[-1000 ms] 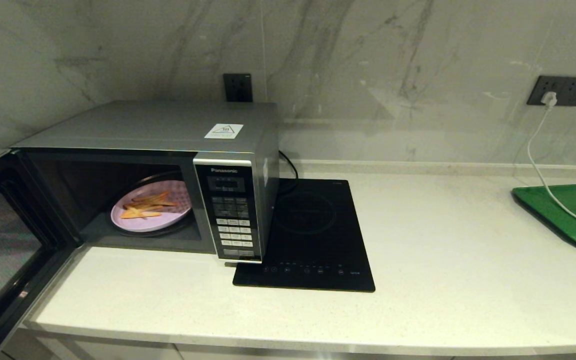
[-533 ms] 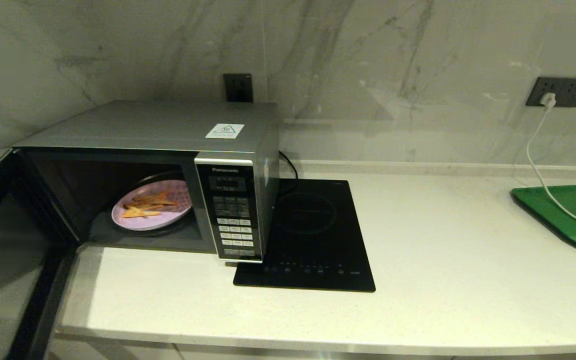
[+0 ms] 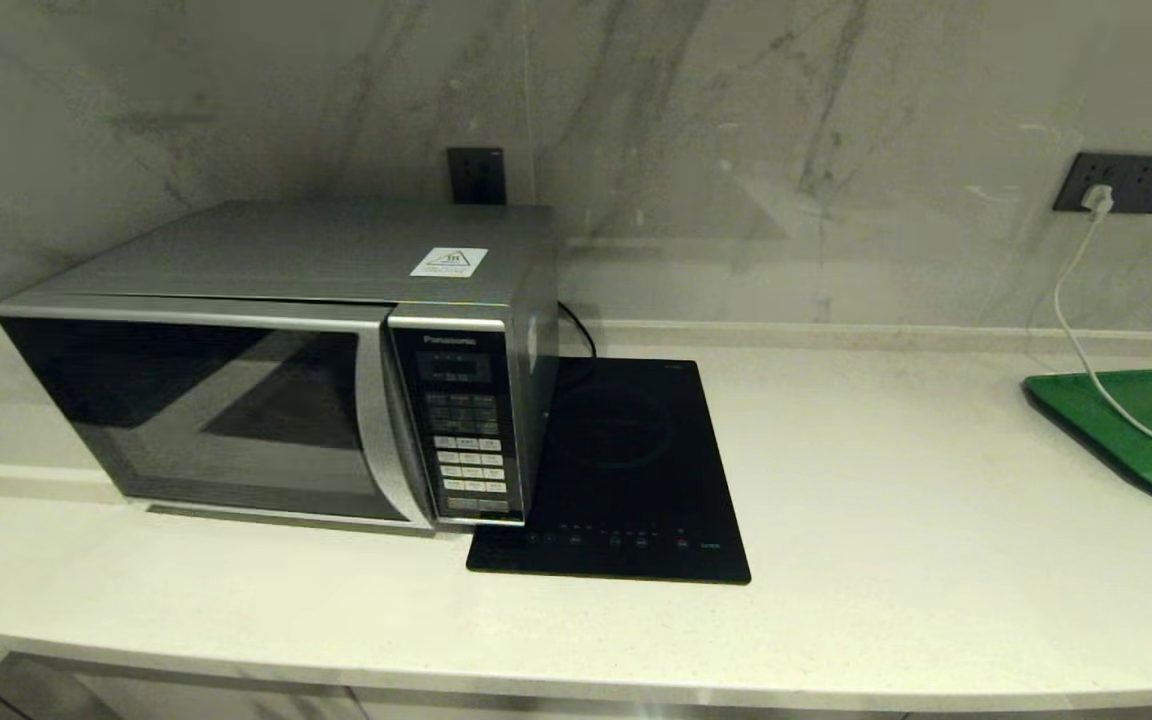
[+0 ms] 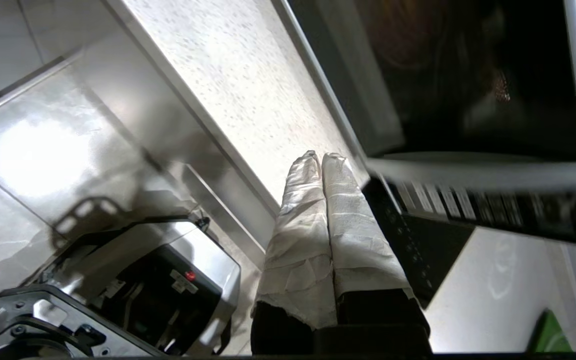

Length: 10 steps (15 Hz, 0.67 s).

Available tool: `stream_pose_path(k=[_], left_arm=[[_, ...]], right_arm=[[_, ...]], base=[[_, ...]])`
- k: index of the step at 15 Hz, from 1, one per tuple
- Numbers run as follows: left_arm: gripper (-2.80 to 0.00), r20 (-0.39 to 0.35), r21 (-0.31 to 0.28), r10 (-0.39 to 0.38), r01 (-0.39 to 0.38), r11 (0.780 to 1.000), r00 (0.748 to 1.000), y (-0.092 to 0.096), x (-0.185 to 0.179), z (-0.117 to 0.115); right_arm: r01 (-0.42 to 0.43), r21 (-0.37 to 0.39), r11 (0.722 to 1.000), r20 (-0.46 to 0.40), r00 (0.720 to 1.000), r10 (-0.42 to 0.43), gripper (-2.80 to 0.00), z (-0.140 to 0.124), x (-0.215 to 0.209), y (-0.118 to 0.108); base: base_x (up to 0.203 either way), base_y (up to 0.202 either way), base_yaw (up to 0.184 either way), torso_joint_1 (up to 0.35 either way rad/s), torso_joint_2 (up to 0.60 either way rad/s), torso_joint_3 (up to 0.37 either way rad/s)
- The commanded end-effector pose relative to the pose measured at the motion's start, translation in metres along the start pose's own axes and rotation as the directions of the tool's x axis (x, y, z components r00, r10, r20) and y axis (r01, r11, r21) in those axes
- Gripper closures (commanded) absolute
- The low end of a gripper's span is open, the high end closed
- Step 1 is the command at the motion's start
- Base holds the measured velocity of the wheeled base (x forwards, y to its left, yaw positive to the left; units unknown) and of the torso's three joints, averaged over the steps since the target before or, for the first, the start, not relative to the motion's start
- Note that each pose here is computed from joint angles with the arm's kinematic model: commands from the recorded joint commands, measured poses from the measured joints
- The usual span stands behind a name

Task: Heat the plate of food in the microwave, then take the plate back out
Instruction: Close the microwave oven

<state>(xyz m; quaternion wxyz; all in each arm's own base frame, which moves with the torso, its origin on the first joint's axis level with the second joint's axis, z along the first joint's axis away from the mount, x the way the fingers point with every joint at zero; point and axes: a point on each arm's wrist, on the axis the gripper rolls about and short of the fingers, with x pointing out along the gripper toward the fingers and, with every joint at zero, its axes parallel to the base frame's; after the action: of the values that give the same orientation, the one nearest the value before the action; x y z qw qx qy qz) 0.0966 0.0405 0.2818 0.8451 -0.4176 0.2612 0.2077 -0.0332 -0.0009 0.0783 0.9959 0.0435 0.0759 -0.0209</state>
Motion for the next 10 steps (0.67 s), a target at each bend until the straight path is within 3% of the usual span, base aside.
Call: stream_pose_path(k=[1, 3, 5, 7, 10], left_arm=[[0.00, -0.062, 0.048, -0.038, 0.041, 0.998, 0.997, -0.002, 0.000, -0.012], [0.00, -0.189, 0.111, -0.051, 0.072, 0.991, 0.981, -0.013, 0.020, -0.020], [0.00, -0.297, 0.175, 0.001, 0.053, 0.983, 0.955, -0.037, 0.058, -0.032], [0.00, -0.267, 0.233, 0.088, -0.024, 0.972, 0.960, -0.062, 0.093, -0.054], [0.00, -0.273, 0.327, 0.086, 0.008, 0.945, 0.958, -0.082, 0.098, -0.096]], right_arm=[[0.000, 0.000, 1.000, -0.001, 1.000, 0.000, 0.00, 0.000, 0.000, 0.000], [0.000, 0.000, 1.000, -0.001, 1.000, 0.000, 0.00, 0.000, 0.000, 0.000], [0.000, 0.000, 1.000, -0.001, 1.000, 0.000, 0.00, 0.000, 0.000, 0.000], [0.000, 0.000, 1.000, -0.001, 1.000, 0.000, 0.00, 0.000, 0.000, 0.000], [0.000, 0.000, 1.000, -0.001, 1.000, 0.000, 0.00, 0.000, 0.000, 0.000]], base=[[0.000, 0.000, 0.000, 0.000, 0.00, 0.000], [0.000, 0.000, 0.000, 0.000, 0.00, 0.000], [0.000, 0.000, 0.000, 0.000, 0.00, 0.000], [0.000, 0.000, 0.000, 0.000, 0.00, 0.000], [0.000, 0.000, 0.000, 0.000, 0.00, 0.000]])
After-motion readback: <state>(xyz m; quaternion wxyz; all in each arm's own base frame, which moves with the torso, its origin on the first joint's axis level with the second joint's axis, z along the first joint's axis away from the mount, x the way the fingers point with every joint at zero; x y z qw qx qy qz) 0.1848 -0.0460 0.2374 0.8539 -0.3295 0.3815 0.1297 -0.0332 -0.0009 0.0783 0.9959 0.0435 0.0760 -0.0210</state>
